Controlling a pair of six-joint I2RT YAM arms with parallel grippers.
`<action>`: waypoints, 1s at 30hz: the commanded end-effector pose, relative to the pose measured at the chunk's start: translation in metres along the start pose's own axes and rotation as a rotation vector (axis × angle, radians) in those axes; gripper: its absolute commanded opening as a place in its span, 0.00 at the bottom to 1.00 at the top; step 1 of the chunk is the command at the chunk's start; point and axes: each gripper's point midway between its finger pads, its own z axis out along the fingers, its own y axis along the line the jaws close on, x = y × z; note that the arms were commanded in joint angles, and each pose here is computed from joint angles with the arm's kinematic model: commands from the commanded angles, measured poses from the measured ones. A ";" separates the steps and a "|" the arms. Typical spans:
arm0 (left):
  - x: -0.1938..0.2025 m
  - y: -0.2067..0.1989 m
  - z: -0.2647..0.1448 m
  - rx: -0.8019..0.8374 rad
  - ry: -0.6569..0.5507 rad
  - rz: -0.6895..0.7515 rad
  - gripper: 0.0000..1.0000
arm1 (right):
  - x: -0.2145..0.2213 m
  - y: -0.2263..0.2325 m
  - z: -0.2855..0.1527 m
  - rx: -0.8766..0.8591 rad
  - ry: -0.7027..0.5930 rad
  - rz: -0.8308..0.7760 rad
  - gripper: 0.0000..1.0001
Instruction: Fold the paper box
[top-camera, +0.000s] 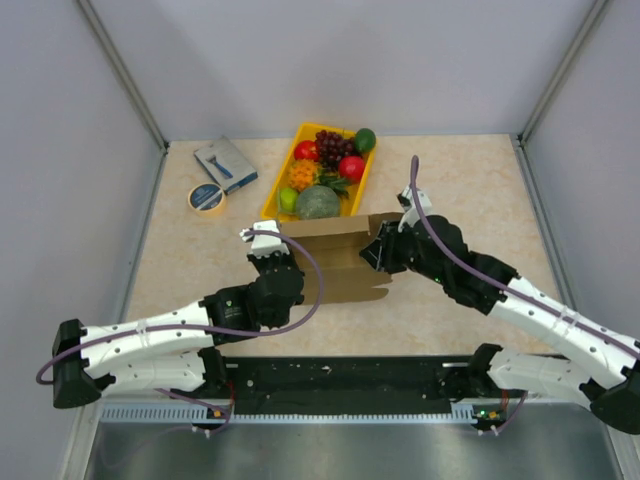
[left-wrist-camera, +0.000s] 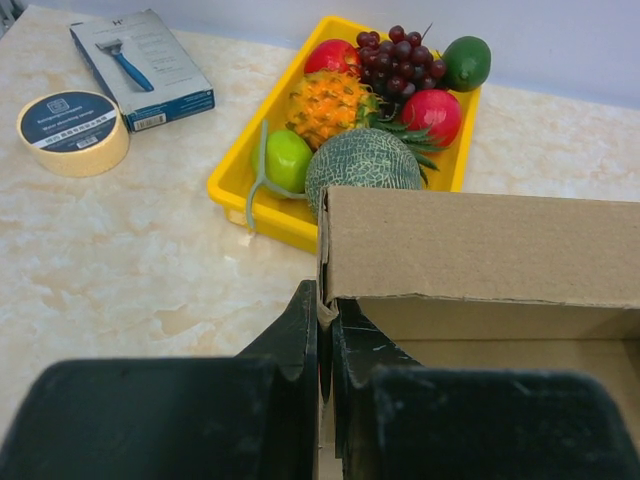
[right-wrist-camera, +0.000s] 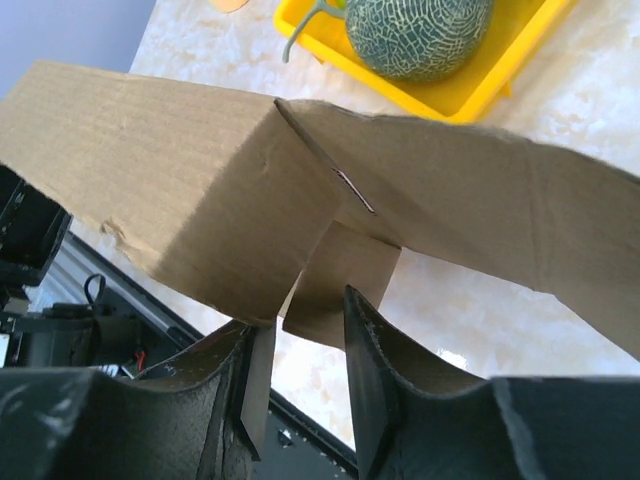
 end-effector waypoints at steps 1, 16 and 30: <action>-0.015 -0.011 -0.004 0.037 -0.005 -0.150 0.00 | -0.015 0.017 -0.027 -0.097 -0.074 0.006 0.39; 0.015 -0.008 0.003 0.057 0.109 -0.039 0.00 | -0.068 -0.038 -0.131 0.159 -0.186 -0.198 0.70; 0.012 0.004 0.003 0.191 0.217 -0.069 0.00 | -0.045 -0.042 -0.060 -0.066 -0.012 -0.318 0.66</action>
